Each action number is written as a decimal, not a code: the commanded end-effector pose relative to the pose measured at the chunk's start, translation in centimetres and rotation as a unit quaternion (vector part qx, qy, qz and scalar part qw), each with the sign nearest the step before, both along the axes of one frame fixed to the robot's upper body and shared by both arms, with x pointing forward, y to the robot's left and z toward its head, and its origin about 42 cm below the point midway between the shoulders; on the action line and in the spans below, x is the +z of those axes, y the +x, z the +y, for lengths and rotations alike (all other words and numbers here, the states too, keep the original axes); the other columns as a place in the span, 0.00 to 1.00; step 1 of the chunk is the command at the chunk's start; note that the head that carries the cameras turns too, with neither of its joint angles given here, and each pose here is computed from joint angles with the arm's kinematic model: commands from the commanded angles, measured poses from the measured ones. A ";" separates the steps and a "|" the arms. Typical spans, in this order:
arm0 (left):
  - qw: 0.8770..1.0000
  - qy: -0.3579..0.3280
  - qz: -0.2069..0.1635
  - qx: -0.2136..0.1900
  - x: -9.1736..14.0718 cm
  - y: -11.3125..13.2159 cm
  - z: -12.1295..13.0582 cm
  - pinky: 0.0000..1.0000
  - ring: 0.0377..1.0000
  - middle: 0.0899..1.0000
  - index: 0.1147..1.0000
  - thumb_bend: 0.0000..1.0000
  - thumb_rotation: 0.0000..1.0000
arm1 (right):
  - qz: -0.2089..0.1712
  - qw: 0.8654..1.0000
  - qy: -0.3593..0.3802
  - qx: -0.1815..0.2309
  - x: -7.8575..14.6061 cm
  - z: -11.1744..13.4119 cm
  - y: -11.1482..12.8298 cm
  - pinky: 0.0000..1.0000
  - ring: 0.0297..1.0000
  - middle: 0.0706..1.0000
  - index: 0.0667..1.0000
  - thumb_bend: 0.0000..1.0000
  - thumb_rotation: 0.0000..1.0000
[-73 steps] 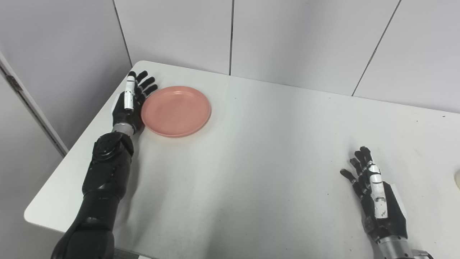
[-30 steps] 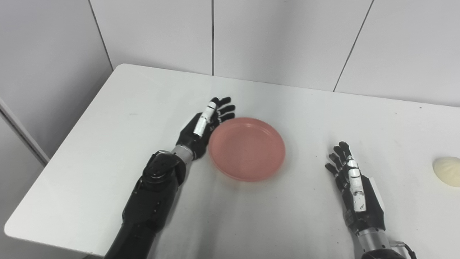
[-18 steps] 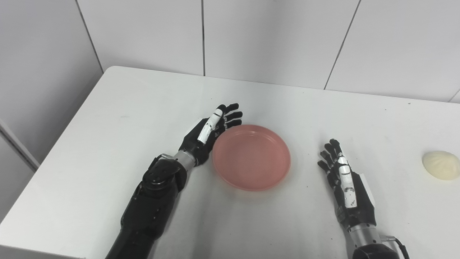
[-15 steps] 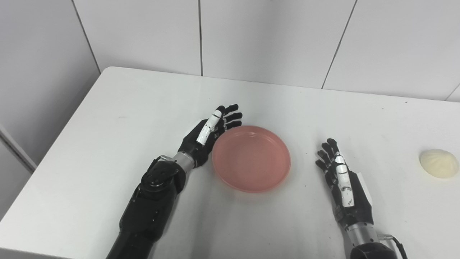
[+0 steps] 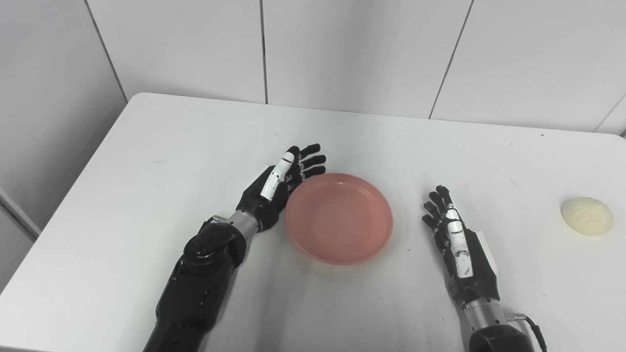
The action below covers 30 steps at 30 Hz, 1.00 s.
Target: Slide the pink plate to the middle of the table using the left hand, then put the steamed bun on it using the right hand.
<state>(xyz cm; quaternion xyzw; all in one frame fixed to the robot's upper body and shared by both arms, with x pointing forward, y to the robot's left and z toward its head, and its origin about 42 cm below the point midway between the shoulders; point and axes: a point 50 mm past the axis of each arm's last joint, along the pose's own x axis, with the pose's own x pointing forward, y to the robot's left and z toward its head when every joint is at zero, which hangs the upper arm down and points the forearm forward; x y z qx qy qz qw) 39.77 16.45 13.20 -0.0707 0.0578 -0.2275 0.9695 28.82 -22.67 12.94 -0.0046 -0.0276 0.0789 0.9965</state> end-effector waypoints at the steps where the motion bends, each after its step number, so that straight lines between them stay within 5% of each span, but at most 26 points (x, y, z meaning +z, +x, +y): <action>1: 0.997 0.019 0.072 0.011 -3.6 -1.2 1.1 0.88 0.88 0.87 0.85 0.45 1.00 | -0.009 1.000 0.000 0.006 0.1 0.5 -0.1 0.95 0.95 0.96 0.97 0.36 1.00; 16: 0.997 0.017 0.074 0.026 -4.1 -0.6 1.6 0.86 0.86 0.86 0.83 0.46 1.00 | -0.031 0.999 -0.020 -0.010 0.6 -0.2 0.4 0.92 0.92 0.93 0.95 0.41 1.00; 30: 0.996 0.011 0.084 0.028 -4.0 -0.5 1.7 0.87 0.87 0.86 0.84 0.45 1.00 | -0.174 0.965 -0.185 -0.070 6.4 -2.1 1.6 0.72 0.80 0.87 0.91 0.67 0.94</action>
